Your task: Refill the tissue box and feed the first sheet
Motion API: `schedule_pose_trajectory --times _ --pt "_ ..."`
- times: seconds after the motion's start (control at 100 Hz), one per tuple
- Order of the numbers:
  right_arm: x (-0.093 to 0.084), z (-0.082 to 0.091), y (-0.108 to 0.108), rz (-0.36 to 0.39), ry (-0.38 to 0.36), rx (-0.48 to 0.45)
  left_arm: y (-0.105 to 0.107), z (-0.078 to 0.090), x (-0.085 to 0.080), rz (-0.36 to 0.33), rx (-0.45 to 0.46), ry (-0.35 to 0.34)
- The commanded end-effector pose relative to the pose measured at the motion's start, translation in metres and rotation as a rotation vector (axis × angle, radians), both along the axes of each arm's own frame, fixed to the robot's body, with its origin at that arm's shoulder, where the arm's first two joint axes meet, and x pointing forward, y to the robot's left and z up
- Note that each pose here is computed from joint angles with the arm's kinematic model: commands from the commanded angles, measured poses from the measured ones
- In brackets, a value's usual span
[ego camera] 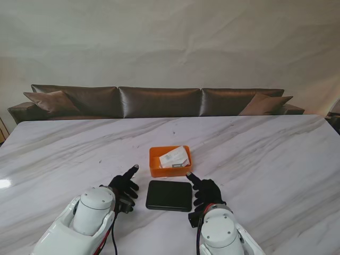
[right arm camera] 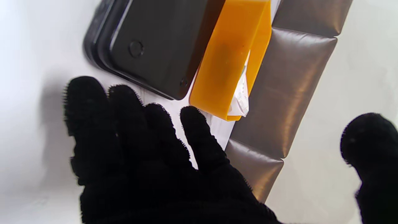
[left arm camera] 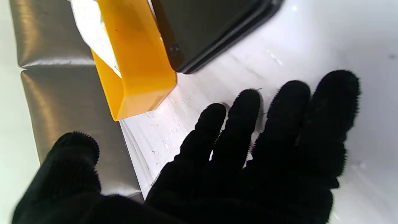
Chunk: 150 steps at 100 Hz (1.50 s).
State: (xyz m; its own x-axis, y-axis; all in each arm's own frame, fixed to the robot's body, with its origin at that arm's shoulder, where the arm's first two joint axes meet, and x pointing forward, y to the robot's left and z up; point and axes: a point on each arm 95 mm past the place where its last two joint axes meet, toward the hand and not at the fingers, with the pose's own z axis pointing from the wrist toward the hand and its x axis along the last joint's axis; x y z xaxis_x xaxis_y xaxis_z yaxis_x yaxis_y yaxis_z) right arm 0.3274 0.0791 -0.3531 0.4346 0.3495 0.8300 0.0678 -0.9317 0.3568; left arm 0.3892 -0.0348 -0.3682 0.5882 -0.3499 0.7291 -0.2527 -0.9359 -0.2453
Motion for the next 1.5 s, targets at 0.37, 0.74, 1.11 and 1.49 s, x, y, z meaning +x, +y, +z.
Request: schedule_pose_trajectory --times 0.37,0.74,1.11,1.49 --pt "0.008 -0.008 -0.008 0.012 0.137 -0.002 -0.012 -0.021 0.005 -0.015 -0.096 0.045" --pt "0.024 -0.016 -0.011 -0.021 0.184 0.072 -0.019 -0.029 0.013 -0.062 -0.099 0.071" --pt "0.039 -0.019 -0.007 0.021 0.217 0.117 -0.023 -0.039 0.022 -0.075 -0.101 0.08" --pt "0.043 -0.021 -0.008 0.033 0.224 0.134 -0.024 -0.043 0.025 -0.091 -0.039 0.073"
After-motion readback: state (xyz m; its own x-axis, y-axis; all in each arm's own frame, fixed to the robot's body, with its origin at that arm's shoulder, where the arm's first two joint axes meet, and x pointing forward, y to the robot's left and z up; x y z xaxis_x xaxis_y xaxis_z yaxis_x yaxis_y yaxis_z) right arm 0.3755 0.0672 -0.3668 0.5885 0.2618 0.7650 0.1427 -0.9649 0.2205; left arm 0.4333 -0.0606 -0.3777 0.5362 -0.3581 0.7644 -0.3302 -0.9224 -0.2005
